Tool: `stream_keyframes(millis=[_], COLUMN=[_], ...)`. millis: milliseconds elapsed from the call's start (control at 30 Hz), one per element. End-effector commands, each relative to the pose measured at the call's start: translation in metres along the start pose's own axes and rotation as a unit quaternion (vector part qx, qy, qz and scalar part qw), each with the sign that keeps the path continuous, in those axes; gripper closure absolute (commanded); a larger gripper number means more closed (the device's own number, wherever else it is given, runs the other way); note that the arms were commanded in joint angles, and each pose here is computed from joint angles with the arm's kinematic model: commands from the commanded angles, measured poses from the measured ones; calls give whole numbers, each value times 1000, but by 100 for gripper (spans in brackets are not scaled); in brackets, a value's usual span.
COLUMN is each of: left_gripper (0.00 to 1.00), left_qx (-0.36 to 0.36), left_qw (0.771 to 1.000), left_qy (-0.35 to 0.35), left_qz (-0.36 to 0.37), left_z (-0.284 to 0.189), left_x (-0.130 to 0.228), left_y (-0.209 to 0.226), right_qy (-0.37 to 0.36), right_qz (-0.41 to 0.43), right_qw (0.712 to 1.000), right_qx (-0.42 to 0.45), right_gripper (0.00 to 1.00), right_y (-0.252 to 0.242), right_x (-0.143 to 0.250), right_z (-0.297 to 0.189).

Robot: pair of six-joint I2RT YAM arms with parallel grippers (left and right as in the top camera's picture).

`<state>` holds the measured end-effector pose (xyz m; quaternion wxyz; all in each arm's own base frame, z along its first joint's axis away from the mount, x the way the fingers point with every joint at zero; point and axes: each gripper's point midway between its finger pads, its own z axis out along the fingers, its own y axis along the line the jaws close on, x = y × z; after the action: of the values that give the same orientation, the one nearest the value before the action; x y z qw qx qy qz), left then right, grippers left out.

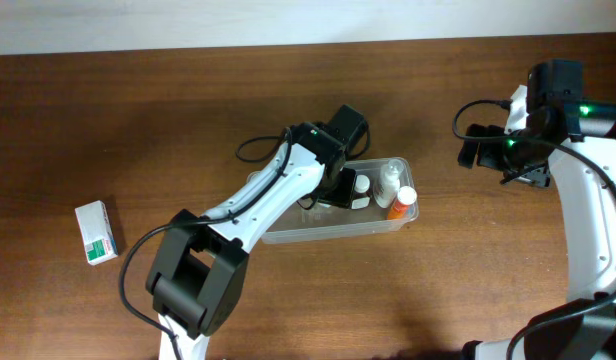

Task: Pack container
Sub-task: 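Lower the jar into the container and open the left gripper, then move the left gripper to the white-green box and grasp it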

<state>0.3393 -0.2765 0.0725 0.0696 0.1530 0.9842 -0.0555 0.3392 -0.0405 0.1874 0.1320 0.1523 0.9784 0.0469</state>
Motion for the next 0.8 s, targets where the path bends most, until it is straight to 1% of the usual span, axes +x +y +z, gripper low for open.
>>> stream_keyframes(millis=[0,100,167,300,400,500,533,567,600,733,767], left_gripper=[39,39,39,38,37,32,28,20,16,13,13], left_qx=[5,6,8,-14,-52,-94,-102,-110,-118,-151,-161], left_qw=[1000,1000,999,991,979,956,950,943,937,913,902], left_qy=[-2,-15,-38,-113,-164,-205,-210,-213,-211,-174,-153], left_qz=[-3,-14,-25,-64,-109,-186,-208,-231,-252,-338,-371], left_z=[-7,-26,-51,-116,-166,-217,-226,-234,-238,-237,-231], left_x=[-1,-7,-15,-28,-23,-1,6,14,21,58,73], left_y=[1,9,19,59,107,175,192,210,225,286,309], right_qy=[6,6,6,6,6,6,6,5,5,4,4], right_qz=[1,1,1,-3,-3,-3,-3,-3,-3,-3,-3], right_qw=[1000,1000,1000,1000,1000,1000,1000,1000,1000,1000,1000], right_qx=[-1,-1,-1,-1,-1,-1,-1,-1,-1,-2,-2], right_gripper=[1,1,2,1,1,1,1,1,1,1,1], right_y=[-1,-1,-1,-1,0,0,0,0,0,0,0], right_x=[2,2,2,2,2,2,2,2,1,1,1], right_z=[3,3,3,3,3,3,3,3,3,3,3])
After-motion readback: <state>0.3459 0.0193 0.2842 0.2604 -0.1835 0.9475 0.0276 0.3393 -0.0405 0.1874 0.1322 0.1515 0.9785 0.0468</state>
